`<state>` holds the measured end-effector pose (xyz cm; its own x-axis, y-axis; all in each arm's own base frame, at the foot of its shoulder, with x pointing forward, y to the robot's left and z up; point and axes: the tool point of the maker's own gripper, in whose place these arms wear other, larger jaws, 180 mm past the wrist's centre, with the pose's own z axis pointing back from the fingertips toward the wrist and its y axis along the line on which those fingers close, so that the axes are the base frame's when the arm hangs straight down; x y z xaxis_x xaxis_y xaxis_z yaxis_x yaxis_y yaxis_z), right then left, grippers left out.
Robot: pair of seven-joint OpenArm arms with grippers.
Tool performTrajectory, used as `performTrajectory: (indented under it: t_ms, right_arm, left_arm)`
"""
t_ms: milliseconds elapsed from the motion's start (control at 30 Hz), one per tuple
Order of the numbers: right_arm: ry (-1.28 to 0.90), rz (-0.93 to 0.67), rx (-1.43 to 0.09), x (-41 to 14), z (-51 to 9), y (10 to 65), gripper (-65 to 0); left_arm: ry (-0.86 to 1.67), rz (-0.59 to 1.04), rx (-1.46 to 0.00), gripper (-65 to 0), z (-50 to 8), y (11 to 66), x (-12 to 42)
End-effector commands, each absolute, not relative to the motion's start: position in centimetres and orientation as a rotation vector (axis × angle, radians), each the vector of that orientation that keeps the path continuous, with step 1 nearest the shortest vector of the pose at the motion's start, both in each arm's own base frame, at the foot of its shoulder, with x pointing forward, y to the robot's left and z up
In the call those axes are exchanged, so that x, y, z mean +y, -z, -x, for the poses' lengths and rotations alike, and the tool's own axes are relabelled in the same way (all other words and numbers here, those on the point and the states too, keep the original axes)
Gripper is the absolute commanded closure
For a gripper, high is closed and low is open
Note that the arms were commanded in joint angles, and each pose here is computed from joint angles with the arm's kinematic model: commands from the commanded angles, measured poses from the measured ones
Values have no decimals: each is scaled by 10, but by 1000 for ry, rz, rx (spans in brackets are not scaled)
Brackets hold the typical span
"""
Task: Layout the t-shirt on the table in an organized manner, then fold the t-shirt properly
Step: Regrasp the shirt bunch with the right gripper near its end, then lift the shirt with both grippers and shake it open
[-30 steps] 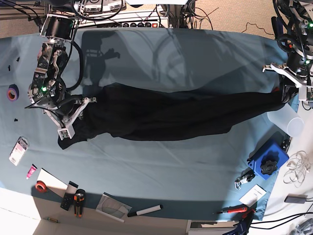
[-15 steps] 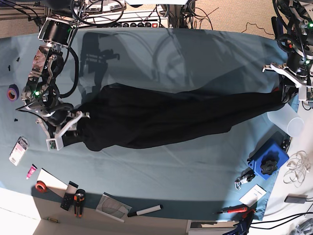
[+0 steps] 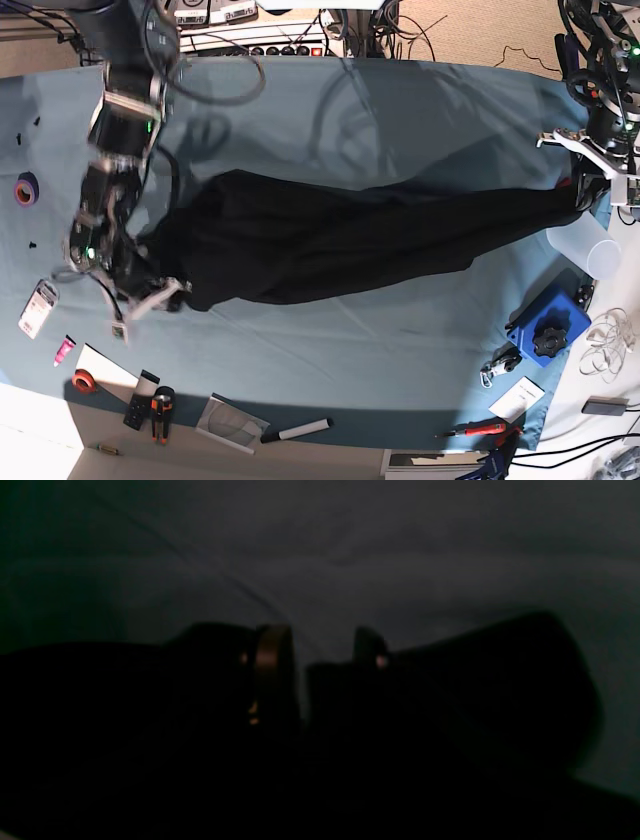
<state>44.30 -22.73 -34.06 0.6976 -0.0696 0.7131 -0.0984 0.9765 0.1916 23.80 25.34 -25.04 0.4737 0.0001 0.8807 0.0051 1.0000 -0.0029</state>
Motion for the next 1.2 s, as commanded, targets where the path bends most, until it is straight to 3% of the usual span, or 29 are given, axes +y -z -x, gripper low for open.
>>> performTrajectory:
  t_ms: [0, 133, 400, 467, 533, 567, 767, 1000, 1167]
  right_arm:
    - [-35, -254, -863, -223, -459, 315, -212]
    - [-36, -318, -829, -206, -457, 318, -212]
    - [-76, -365, -623, -177, -431, 345, -207]
    - [-81, -379, -612, -170, -430, 347, -128]
    - [-88, -390, -600, -163, -428, 349, 0]
    - [-107, -394, -603, -161, -428, 348, 0]
    - [-177, -409, -755, -154, -444, 318, 0]
    - [-258, -282, -1078, -164, -459, 215, 0]
    - [-305, -180, -1189, -168, -448, 169, 0]
  left_arm:
    - [13, 0, -1120, 0, -241, 239, 254]
    - [13, 0, -1120, 0, -241, 239, 254]
    - [13, -1, -1120, 0, -241, 239, 254]
    - [13, 0, -1120, 0, -241, 239, 254]
    - [13, 0, -1120, 0, -241, 239, 254]
    - [13, 0, -1120, 0, -241, 239, 254]
    - [13, 0, -1120, 0, -241, 239, 254]
    - [13, 0, -1120, 0, -241, 239, 254]
    - [13, 0, -1120, 0, -241, 239, 254]
